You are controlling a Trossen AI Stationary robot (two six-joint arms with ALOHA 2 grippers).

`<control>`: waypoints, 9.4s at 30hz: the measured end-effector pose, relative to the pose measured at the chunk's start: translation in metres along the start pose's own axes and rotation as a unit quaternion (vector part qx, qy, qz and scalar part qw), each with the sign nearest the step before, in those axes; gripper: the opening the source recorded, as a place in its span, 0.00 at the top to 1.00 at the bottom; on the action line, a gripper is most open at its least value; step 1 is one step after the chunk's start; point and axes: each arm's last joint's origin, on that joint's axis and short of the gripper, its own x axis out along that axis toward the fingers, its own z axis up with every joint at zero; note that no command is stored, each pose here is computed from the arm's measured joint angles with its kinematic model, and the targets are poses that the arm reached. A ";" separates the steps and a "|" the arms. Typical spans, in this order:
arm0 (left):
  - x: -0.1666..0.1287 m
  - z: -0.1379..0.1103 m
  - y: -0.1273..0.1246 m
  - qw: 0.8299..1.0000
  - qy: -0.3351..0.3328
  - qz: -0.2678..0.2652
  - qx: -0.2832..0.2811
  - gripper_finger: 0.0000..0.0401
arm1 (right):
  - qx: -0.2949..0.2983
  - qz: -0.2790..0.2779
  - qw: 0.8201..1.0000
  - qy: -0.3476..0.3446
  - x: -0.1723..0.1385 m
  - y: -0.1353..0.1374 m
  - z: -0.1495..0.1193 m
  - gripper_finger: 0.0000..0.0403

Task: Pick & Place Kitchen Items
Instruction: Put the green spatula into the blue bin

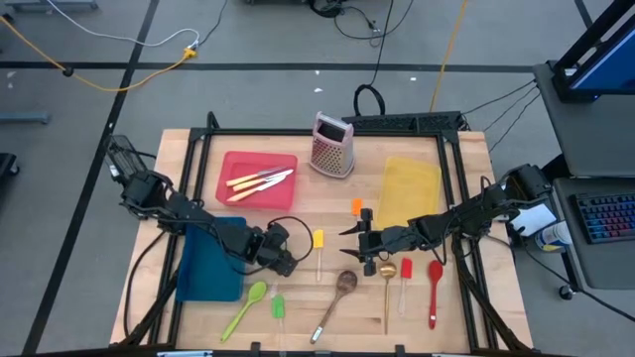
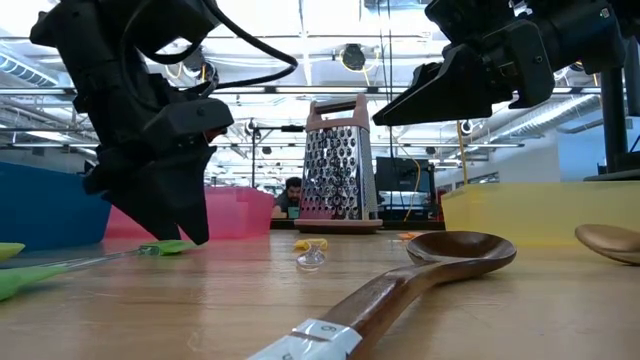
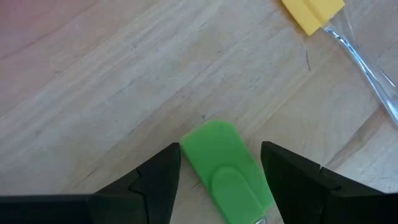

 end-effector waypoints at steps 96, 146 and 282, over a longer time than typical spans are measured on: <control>-0.065 -0.048 0.058 0.970 0.008 0.218 -0.109 0.91 | 0.000 0.001 1.000 0.000 0.000 0.000 0.000 0.51; -0.065 -0.036 0.069 0.959 0.015 0.268 -0.091 0.61 | 0.000 0.001 1.000 0.000 0.000 0.000 0.000 0.51; -0.119 -0.012 -0.109 0.962 0.011 -0.221 -0.160 0.71 | -0.040 -0.009 0.997 -0.066 -0.010 -0.002 -0.016 0.51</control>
